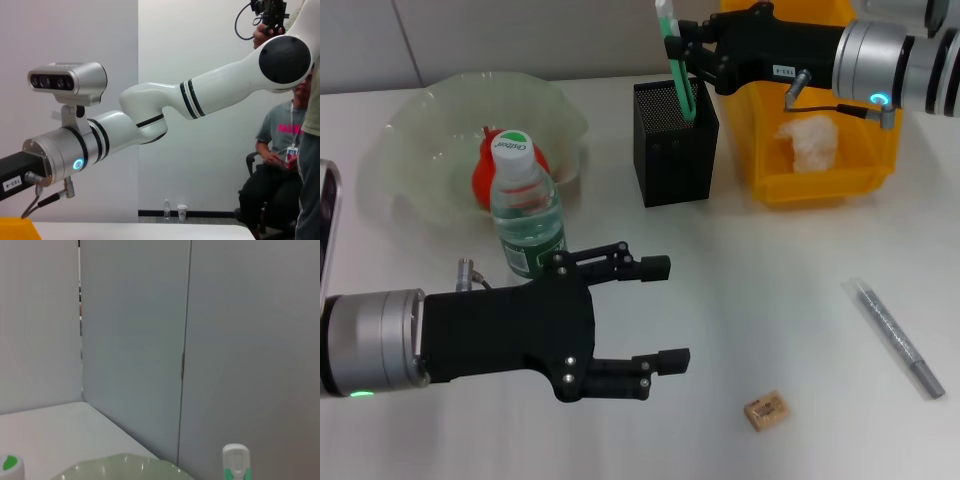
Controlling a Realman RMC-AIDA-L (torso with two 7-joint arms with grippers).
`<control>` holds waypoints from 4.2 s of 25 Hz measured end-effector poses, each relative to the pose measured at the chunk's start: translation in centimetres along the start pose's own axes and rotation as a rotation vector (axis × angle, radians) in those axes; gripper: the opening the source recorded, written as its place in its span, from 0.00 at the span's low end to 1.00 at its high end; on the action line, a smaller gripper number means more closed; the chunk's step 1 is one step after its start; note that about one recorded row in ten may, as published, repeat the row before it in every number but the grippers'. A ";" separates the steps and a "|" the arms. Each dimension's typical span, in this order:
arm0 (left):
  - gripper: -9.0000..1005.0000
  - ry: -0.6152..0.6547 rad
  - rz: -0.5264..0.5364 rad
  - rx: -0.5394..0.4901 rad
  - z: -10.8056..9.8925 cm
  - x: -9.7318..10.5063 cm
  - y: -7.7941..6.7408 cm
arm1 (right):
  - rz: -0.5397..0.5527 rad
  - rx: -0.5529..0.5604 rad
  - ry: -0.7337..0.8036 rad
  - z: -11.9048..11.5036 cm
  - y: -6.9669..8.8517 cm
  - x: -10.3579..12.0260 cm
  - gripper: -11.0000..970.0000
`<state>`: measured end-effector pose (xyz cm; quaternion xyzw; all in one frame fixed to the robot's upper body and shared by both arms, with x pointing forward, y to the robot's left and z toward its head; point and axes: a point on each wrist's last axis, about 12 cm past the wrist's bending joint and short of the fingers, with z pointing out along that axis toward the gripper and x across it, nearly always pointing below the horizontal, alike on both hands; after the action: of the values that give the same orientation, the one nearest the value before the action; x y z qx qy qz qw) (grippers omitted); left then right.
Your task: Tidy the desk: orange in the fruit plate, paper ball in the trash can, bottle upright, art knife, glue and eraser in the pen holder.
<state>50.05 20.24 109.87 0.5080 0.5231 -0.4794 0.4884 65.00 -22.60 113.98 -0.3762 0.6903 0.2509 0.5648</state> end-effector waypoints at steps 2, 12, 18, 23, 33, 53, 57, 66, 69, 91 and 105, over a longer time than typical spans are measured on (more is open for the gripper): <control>0.81 0.001 0.001 0.002 0.0 0.0 0.0 | 0.002 0.001 0.001 0.0 0.0 0.1 0.19; 0.81 -0.008 -0.005 0.006 0.2 0.2 -0.3 | 0.021 0.027 0.009 0.0 0.2 0.7 0.19; 0.81 -0.005 -0.005 0.009 0.3 0.2 -0.3 | 0.031 0.034 0.012 0.0 0.2 0.9 0.19; 0.81 0.003 -0.002 0.025 0.4 0.2 -0.3 | 0.037 0.031 0.009 -0.2 0.3 1.0 0.19; 0.81 0.003 -0.002 0.024 0.4 0.2 -0.3 | 0.035 0.029 0.008 -0.2 0.3 0.9 0.38; 0.81 0.012 -0.012 0.002 0.3 0.4 -0.1 | 0.022 0.029 -0.034 -3.1 0.1 -0.6 0.67; 0.81 0.017 -0.015 -0.004 0.3 0.5 0.0 | -0.014 -0.003 0.002 -3.9 1.3 -0.9 0.72; 0.81 0.021 -0.022 -0.001 0.4 0.5 0.0 | -0.032 -0.093 0.148 -5.7 3.7 -3.0 0.74; 0.81 0.024 -0.030 -0.002 0.3 0.7 -0.1 | -0.021 -0.081 0.199 -6.4 4.2 -3.8 0.74; 0.81 0.036 -0.042 -0.022 -0.2 1.2 0.0 | 0.038 -0.057 0.660 -8.2 6.5 -7.4 0.73; 0.81 0.064 -0.047 -0.036 -2.1 0.8 0.4 | 0.042 -0.088 0.782 -7.1 7.6 -7.6 0.73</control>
<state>50.35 22.40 109.17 0.5018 0.5586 -0.4649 0.4690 55.29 -21.80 122.40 -0.4530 0.8495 0.1298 0.2373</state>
